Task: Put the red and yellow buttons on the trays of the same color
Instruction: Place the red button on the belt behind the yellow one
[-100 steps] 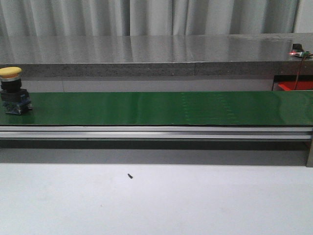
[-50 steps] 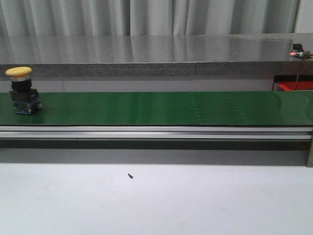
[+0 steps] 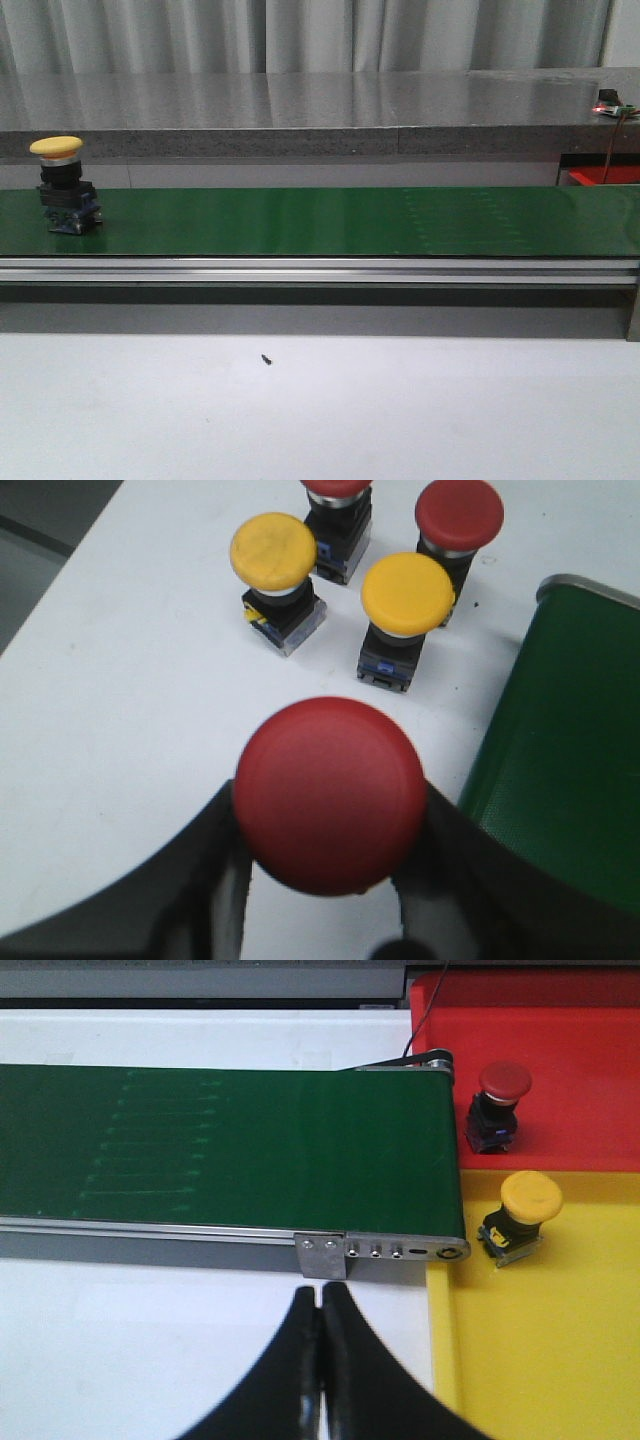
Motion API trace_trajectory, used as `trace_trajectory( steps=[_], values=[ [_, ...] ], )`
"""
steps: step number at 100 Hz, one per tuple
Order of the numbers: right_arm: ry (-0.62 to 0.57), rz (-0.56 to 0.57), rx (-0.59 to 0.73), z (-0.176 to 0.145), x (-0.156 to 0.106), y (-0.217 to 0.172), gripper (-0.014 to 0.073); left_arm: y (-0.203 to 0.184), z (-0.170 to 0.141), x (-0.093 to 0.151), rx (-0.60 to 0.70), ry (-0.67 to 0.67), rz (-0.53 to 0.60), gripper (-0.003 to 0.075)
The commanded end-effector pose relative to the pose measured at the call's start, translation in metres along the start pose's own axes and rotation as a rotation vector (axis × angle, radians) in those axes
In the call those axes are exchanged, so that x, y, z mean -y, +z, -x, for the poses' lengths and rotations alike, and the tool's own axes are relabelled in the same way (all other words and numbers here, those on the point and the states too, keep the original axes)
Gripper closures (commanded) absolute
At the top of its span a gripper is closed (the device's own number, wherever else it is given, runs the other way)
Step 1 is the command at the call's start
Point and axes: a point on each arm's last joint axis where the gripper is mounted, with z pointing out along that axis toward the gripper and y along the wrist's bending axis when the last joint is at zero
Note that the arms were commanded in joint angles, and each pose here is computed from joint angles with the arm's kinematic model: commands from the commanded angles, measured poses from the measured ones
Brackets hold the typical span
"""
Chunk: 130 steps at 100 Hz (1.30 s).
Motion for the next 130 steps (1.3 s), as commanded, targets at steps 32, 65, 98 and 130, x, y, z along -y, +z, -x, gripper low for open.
trace_trajectory(
  steps=[32,65,98,130],
  values=[
    [-0.003,0.002,0.096,0.013,-0.001,-0.005,0.0663,-0.05,0.019,0.001,0.144,0.008,-0.001,0.0573],
    [-0.003,0.002,0.096,0.013,-0.001,-0.005,0.0663,-0.052,0.018,0.005,0.133,0.028,-0.006,0.0573],
    [-0.003,0.002,0.096,0.013,-0.001,-0.005,0.0663,-0.064,0.026,0.058,0.182,0.168,-0.126,0.0573],
    [-0.003,0.002,0.096,0.013,-0.001,-0.005,0.0663,-0.047,0.021,0.08,0.144,0.215,-0.168,0.0573]
  ],
)
